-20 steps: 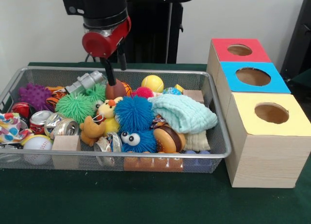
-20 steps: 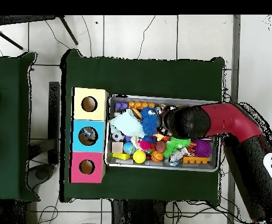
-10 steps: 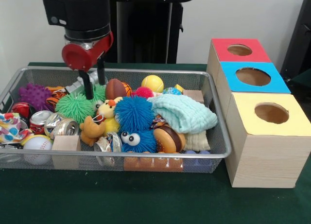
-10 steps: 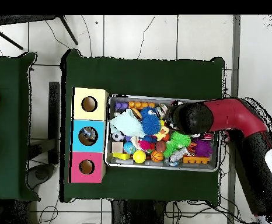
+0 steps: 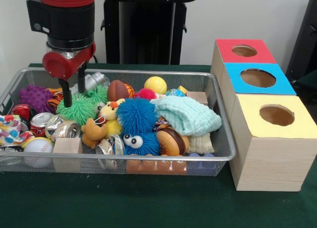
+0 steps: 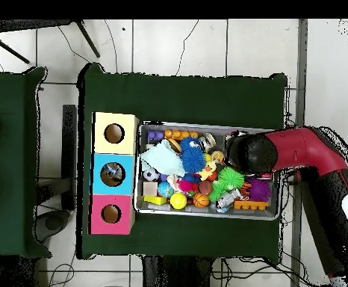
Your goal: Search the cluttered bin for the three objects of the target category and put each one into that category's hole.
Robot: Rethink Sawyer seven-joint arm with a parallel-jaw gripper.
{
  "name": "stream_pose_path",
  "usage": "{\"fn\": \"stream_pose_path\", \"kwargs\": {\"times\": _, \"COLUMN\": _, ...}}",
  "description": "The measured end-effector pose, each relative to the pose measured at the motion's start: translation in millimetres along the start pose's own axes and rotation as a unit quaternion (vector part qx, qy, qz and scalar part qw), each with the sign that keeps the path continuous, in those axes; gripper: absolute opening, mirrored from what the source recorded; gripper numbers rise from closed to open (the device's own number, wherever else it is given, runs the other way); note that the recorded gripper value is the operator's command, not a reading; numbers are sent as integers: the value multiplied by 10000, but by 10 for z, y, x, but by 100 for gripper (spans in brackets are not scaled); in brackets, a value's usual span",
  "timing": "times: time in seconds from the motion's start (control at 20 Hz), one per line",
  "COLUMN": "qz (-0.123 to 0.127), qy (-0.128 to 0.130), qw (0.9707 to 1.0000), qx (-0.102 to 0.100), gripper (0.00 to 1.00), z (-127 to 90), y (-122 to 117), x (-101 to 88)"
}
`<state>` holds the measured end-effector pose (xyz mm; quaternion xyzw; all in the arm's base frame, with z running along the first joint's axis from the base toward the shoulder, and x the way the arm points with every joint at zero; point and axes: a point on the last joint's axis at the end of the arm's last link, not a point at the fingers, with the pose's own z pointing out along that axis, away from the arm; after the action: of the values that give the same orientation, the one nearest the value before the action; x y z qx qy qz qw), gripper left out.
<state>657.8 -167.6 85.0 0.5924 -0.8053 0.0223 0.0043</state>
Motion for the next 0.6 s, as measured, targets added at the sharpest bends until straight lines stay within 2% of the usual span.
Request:
{"fn": "stream_pose_path", "kwargs": {"times": 0.3, "qz": 14, "qy": 110, "qw": 9999, "qx": -61, "gripper": 100, "z": 196, "y": 34, "x": 122}}
{"fn": "stream_pose_path", "kwargs": {"times": 0.6, "qz": 89, "qy": 41, "qw": 9997, "qx": -217, "gripper": 100, "z": 400, "y": 93, "x": 140}}
